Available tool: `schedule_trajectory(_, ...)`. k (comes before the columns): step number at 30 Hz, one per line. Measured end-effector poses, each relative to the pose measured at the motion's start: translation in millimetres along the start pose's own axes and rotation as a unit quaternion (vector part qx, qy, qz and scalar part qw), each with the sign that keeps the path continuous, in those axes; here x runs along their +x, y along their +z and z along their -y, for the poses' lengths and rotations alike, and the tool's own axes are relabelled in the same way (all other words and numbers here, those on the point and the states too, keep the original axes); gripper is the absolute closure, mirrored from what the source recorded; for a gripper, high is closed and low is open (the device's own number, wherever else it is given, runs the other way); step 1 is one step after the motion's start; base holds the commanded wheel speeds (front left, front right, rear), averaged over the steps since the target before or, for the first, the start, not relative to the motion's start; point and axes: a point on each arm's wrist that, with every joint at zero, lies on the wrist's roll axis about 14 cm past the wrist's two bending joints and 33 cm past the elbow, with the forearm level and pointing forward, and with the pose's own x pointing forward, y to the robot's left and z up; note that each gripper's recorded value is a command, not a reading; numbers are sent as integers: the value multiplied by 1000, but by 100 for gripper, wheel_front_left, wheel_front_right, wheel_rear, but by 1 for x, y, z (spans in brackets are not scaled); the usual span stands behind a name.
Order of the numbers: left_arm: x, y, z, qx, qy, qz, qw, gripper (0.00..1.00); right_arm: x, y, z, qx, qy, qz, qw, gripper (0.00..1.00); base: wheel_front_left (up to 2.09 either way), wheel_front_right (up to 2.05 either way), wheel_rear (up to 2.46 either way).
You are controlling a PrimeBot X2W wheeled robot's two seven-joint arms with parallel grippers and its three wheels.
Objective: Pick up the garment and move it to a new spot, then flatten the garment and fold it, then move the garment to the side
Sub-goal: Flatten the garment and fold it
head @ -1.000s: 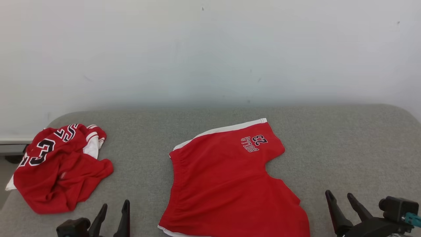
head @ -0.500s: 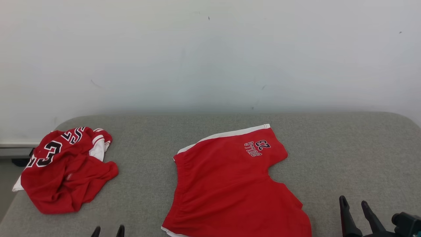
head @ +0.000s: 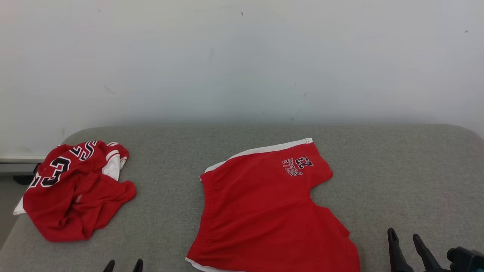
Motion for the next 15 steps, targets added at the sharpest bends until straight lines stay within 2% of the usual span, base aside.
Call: schedule_trajectory(15, 4, 3, -2, 6, 9, -19, 1000, 0, 1, -5, 5, 0, -8, -6, 1000, 0, 0, 0, 0)
